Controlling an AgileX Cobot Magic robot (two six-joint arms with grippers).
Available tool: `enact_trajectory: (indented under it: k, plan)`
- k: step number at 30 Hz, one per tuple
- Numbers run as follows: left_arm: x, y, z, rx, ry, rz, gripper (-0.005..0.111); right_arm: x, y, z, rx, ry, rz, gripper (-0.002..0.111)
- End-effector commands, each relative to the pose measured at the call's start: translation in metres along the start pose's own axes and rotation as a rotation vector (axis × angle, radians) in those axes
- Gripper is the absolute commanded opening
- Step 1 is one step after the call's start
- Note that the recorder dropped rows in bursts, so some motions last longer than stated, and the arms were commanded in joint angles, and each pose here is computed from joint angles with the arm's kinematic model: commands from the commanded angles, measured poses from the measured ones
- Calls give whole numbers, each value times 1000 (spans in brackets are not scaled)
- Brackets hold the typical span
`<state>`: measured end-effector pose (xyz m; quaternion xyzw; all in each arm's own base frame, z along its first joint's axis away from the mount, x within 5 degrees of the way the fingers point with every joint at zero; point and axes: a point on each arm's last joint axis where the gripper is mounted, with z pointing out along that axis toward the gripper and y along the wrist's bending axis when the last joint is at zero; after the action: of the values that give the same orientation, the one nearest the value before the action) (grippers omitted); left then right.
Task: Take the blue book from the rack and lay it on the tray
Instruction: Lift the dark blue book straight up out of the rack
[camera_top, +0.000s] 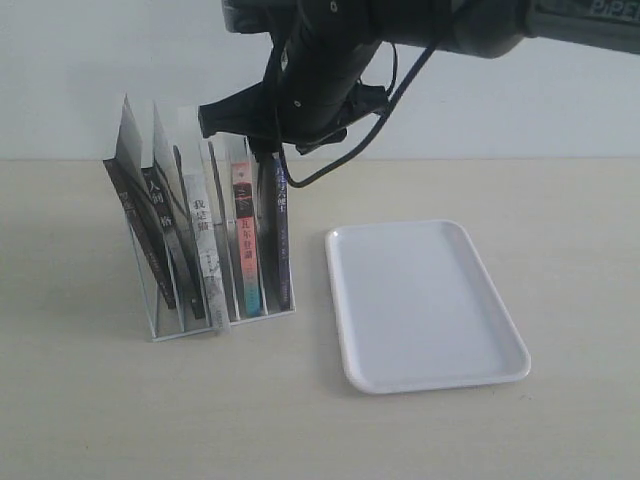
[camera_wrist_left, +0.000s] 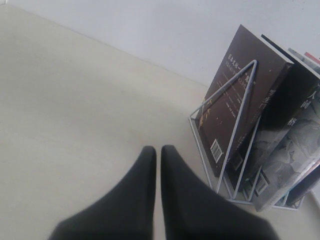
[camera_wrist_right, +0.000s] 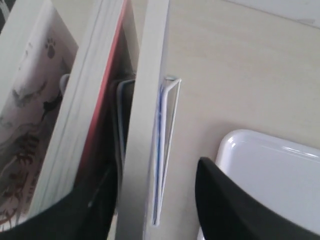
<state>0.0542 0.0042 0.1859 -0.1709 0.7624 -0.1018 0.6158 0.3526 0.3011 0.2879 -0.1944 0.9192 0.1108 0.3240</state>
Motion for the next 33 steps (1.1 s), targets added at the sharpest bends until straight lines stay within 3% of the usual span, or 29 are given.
enact_trajectory:
  k: [1,12,15,18,19,33]
  plan:
    - [0,0,0,2,-4,-4,4,-4,0,4,3,21,-3,47]
    - [0,0,0,2,-4,-4,4,4,4,19,-19,90,16,46]
    - [0,0,0,2,-4,-4,4,4,4,19,-19,95,17,29]
    - [0,0,0,2,-4,-4,4,1,4,16,-19,89,18,2]
    - [0,0,0,2,-4,-4,4,-2,4,13,-20,86,19,0]
    - [0,0,0,3,-5,-4,4,-54,0,-81,34,-32,3,0]
